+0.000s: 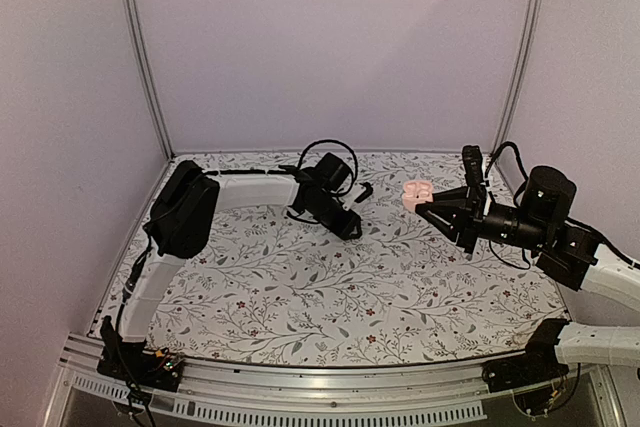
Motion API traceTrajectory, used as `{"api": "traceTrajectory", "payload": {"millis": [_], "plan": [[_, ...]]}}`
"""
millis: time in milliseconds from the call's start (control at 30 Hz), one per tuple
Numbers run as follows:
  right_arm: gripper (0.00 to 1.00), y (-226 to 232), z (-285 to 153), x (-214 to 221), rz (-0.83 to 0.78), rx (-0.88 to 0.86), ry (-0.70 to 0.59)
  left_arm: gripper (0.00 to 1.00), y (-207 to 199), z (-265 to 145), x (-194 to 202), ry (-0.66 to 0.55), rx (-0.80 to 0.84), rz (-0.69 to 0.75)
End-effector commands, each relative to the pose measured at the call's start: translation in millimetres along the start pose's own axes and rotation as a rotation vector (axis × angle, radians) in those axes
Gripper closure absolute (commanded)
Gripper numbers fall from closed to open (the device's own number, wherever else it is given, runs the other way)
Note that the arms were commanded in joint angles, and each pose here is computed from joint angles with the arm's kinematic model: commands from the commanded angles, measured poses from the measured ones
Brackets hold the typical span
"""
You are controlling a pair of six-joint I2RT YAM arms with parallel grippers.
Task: Insert the wireless bluetooth earbuds into the charging case
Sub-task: Pick up the left earbud from the center of the board.
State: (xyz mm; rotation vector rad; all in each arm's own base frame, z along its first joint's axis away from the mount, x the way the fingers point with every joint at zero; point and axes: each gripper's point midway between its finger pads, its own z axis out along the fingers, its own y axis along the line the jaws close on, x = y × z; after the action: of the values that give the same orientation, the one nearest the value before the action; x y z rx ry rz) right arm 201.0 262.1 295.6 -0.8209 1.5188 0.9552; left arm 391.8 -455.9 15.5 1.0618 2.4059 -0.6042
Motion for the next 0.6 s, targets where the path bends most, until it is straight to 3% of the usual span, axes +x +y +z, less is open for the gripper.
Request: {"api": "traceTrajectory", "payload": {"millis": [0,67,167,367,567], "plan": [[1.0,2,-4,-17,-0.02,0.003,-0.04,0.66,-8,12,20,0.085,0.016,0.052],[1.0,2,-5,-17,-0.02,0.003,-0.039,0.75,-9,12,24,0.101,0.008,0.07],[1.0,2,-5,-19,-0.021,0.002,-0.043,0.8,-4,11,30,0.131,-0.046,0.137],[1.0,3,-5,-19,-0.02,-0.004,-0.043,0.84,-3,-3,45,0.188,-0.102,0.257],[1.0,4,-4,-19,-0.022,-0.01,-0.042,0.85,-36,-39,82,0.242,-0.004,0.432]]}}
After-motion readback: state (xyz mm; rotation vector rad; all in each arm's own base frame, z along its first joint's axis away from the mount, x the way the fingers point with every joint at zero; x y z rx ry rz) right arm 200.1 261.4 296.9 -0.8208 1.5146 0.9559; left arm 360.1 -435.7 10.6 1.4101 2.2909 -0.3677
